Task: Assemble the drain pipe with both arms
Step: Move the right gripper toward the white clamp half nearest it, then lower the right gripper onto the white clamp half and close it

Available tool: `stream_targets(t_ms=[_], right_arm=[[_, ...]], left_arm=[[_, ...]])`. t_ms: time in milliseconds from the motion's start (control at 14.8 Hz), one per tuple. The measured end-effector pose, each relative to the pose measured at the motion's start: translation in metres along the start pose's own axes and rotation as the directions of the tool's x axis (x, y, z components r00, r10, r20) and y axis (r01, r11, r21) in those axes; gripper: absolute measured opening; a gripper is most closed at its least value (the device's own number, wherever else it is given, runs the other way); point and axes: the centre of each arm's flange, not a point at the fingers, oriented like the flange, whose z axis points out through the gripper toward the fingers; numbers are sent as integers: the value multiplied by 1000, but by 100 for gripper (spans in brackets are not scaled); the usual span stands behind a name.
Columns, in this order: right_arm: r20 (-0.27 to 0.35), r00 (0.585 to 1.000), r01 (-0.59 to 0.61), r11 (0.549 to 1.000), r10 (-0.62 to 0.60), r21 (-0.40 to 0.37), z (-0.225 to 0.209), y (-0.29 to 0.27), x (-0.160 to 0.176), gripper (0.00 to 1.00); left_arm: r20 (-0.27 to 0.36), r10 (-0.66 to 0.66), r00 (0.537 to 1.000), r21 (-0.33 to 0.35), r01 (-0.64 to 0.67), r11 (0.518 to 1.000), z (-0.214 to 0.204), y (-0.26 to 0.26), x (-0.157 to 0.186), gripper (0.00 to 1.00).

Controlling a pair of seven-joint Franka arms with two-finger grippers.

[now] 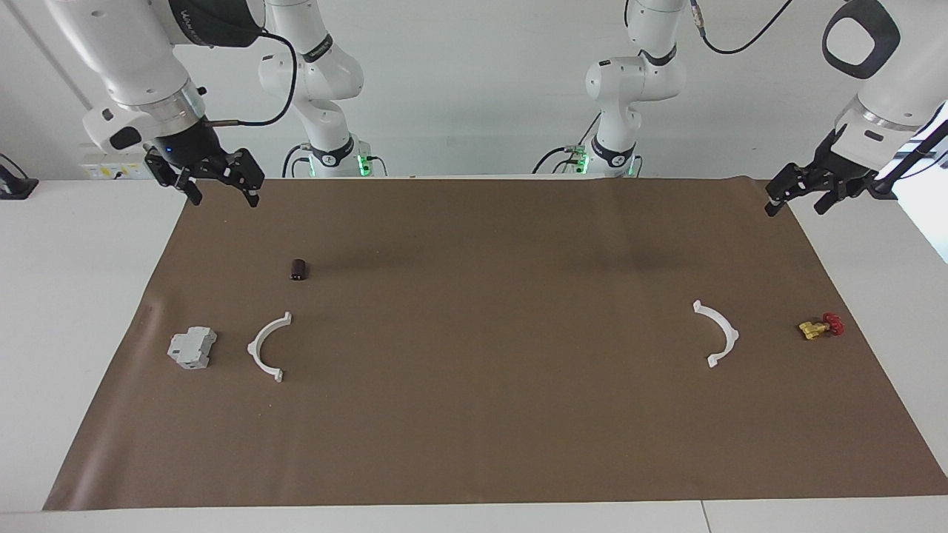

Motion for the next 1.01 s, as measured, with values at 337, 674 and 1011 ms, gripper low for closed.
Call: stream_targets(t_ms=[337, 674, 1011], right_arm=[[1, 1000, 4, 1000, -4, 0, 0, -2, 0, 100], [-45, 999, 5, 1000, -5, 3, 25, -3, 5, 100], [-70, 995, 71, 997, -71, 0, 91, -3, 28, 100]], left_arm=[[0, 0, 1000, 0, 0, 1000, 0, 0, 0, 100], [0, 0, 1000, 0, 0, 1000, 0, 0, 0, 100], [0, 0, 1000, 0, 0, 1000, 0, 0, 0, 100]])
